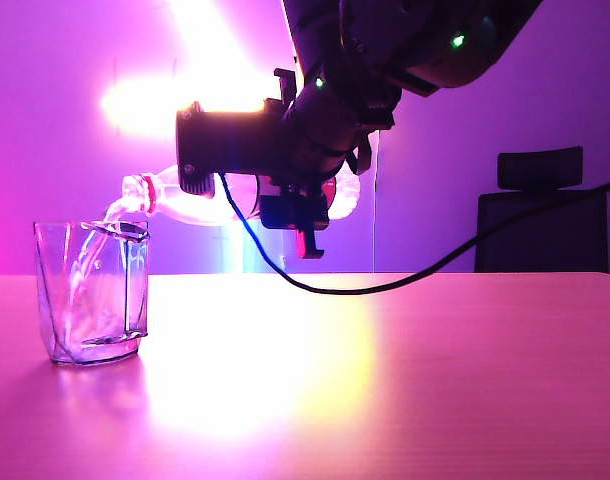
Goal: Pick up the mineral water bottle on the table and pour water into the mug until it's half full.
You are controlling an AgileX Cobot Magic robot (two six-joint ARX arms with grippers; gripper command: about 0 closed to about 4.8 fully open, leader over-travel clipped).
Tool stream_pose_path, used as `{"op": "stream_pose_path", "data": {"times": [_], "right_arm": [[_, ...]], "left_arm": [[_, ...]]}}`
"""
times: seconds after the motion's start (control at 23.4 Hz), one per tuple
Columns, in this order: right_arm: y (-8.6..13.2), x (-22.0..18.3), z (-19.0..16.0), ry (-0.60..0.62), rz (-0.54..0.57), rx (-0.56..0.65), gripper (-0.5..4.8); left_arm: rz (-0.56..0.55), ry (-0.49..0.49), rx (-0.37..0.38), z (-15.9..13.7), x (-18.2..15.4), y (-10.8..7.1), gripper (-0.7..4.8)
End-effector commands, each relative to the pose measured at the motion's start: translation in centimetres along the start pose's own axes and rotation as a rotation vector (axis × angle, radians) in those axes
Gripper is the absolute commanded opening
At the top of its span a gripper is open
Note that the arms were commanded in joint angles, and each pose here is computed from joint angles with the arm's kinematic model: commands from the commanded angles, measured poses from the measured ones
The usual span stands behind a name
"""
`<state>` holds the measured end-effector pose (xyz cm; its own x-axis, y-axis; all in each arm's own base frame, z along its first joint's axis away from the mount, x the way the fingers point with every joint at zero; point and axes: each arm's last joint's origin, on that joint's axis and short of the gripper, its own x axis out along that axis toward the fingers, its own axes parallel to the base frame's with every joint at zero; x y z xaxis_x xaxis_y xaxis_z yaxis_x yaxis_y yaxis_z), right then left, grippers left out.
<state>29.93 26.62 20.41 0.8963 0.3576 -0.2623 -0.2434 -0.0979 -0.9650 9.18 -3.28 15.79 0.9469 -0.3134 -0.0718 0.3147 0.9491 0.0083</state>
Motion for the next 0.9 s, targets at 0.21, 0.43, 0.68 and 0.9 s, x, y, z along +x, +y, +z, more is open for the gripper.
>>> {"op": "stream_pose_path", "data": {"times": [0.21, 0.43, 0.68, 0.9], "right_arm": [[-1.53, -0.30, 0.15, -0.001, -0.089, 0.005, 2.37], [-1.53, -0.30, 0.12, 0.009, -0.089, -0.016, 2.37], [-1.60, -0.36, 0.22, 0.019, -0.097, -0.021, 2.37], [-1.59, -0.38, 0.29, 0.016, -0.097, -0.022, 2.37]], "left_arm": [[-0.006, -0.008, -0.003, 0.17, -0.03, -0.02, -0.02], [-0.006, -0.008, -0.003, 0.17, -0.03, -0.02, -0.02], [-0.005, -0.008, -0.003, 0.17, -0.03, -0.02, -0.02], [-0.005, -0.008, -0.003, 0.17, -0.03, -0.02, -0.02]]}}
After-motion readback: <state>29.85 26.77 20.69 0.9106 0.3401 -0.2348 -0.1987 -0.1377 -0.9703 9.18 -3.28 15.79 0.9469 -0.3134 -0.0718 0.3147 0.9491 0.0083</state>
